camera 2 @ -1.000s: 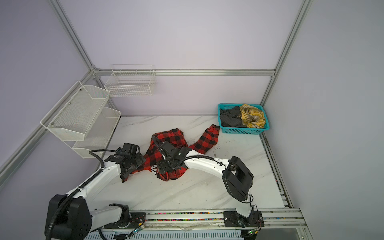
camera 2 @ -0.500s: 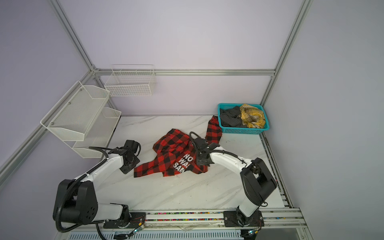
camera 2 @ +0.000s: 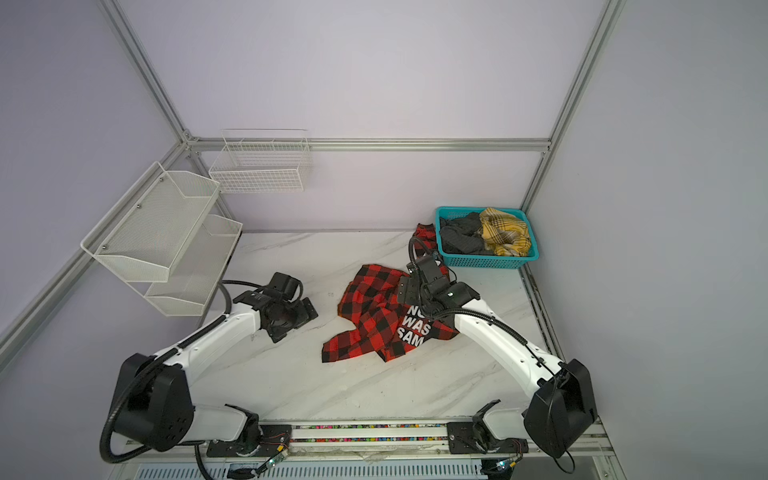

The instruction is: Fold and stack the long sleeve shirts

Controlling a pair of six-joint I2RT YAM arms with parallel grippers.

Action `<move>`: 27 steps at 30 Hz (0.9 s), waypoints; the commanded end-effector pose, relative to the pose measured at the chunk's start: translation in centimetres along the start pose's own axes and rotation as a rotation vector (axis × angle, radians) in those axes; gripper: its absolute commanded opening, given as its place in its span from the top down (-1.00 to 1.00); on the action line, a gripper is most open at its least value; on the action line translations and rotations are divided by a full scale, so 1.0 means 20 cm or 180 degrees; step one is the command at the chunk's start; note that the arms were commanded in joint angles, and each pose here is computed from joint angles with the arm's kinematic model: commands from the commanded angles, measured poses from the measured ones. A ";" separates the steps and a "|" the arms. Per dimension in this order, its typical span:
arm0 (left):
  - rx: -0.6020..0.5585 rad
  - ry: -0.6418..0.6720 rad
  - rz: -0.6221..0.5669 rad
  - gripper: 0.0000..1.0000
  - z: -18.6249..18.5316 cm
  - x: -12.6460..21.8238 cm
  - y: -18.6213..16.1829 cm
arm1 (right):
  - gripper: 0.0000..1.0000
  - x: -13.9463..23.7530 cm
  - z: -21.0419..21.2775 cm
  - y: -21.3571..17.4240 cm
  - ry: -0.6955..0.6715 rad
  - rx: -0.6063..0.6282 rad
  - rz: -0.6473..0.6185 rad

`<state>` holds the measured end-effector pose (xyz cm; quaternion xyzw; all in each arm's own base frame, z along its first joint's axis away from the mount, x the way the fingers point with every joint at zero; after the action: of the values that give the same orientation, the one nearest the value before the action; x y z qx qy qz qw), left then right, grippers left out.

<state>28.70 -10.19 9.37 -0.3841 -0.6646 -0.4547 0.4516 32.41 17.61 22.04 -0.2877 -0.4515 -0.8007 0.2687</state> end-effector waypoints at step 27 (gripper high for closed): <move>-0.0768 -0.0542 0.1343 -0.73 -0.22 -0.12 -0.56 | -0.68 -0.30 -0.40 0.18 -0.0892 -0.0649 0.0248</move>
<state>21.94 -17.91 6.43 -0.5801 -0.5778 -0.3971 0.4147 37.09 9.95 16.37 -0.4380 -0.3925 -0.7860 0.1905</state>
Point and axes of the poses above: each gripper's point midway between its finger pads, its own x axis back along the fingers, its own z axis along the line the jaws close on, y = z × x, the point moved 2 cm from there along x, back along the fingers, and after that the axes turned 14 degrees about -x, right-handed, at the moved point
